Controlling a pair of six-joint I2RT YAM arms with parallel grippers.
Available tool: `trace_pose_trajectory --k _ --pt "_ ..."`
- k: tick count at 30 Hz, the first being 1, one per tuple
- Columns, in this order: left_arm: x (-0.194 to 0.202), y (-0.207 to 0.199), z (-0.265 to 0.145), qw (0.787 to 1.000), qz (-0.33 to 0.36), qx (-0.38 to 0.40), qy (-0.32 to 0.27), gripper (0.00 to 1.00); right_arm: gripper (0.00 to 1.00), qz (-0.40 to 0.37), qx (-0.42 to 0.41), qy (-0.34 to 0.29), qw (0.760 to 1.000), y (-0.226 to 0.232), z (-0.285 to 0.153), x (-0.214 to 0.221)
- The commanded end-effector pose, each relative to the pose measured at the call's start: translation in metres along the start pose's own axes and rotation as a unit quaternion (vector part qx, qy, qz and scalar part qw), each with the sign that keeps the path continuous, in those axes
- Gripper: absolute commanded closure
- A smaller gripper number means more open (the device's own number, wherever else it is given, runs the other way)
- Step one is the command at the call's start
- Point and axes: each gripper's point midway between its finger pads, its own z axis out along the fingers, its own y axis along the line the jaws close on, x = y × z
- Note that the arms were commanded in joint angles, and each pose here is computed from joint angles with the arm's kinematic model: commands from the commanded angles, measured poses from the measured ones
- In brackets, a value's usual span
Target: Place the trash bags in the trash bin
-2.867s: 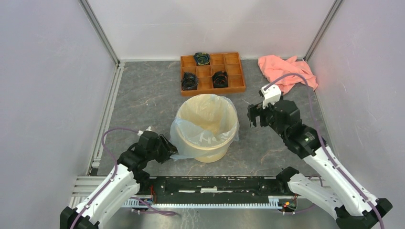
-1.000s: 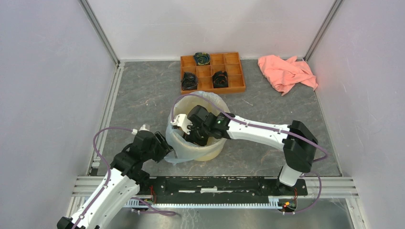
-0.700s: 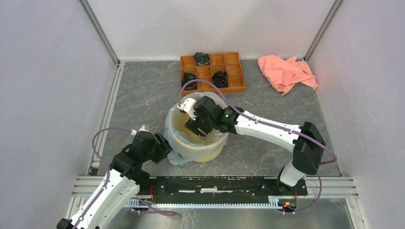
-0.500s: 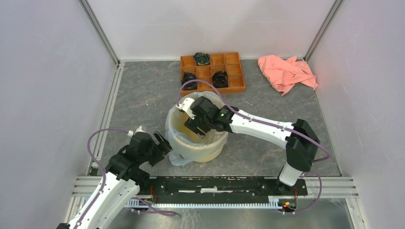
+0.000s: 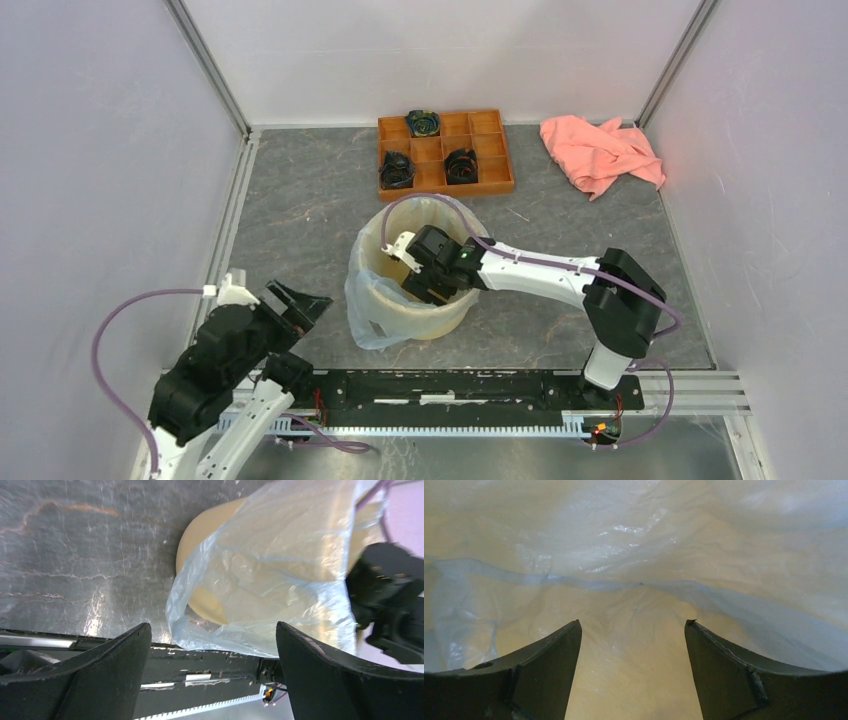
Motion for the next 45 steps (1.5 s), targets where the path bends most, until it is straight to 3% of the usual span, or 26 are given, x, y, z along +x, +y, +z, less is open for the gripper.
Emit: trace_pose_trajectory --k 1,9,19,22,36,41,45 --pt "-0.032 -0.002 -0.025 0.997 0.036 -0.013 -0.068 0.00 0.18 -0.004 -0.013 0.038 0.999 0.006 -0.014 0.034" --pt "-0.063 -0.027 -0.034 0.991 0.077 -0.006 -0.113 0.00 0.18 -0.003 -0.020 0.086 0.996 0.010 -0.043 0.097" --pt "-0.056 -0.042 -0.017 0.993 0.075 0.020 -0.092 0.00 0.17 0.050 -0.057 -0.002 0.997 0.032 -0.019 0.059" --pt "-0.059 -0.040 -0.026 0.992 0.074 0.015 -0.097 0.00 0.17 0.049 -0.023 0.003 0.999 0.024 -0.010 0.068" --pt "-0.057 -0.037 -0.027 0.992 0.073 0.017 -0.098 0.00 0.14 0.027 -0.038 0.050 0.998 0.035 0.018 0.098" --pt "-0.059 -0.036 -0.030 0.992 0.077 0.013 -0.100 0.00 0.13 0.035 -0.042 0.032 0.998 0.033 0.002 0.081" --pt "-0.059 -0.036 -0.030 0.992 0.075 0.014 -0.102 0.00 0.10 0.050 -0.037 -0.016 0.998 0.025 -0.032 0.049"
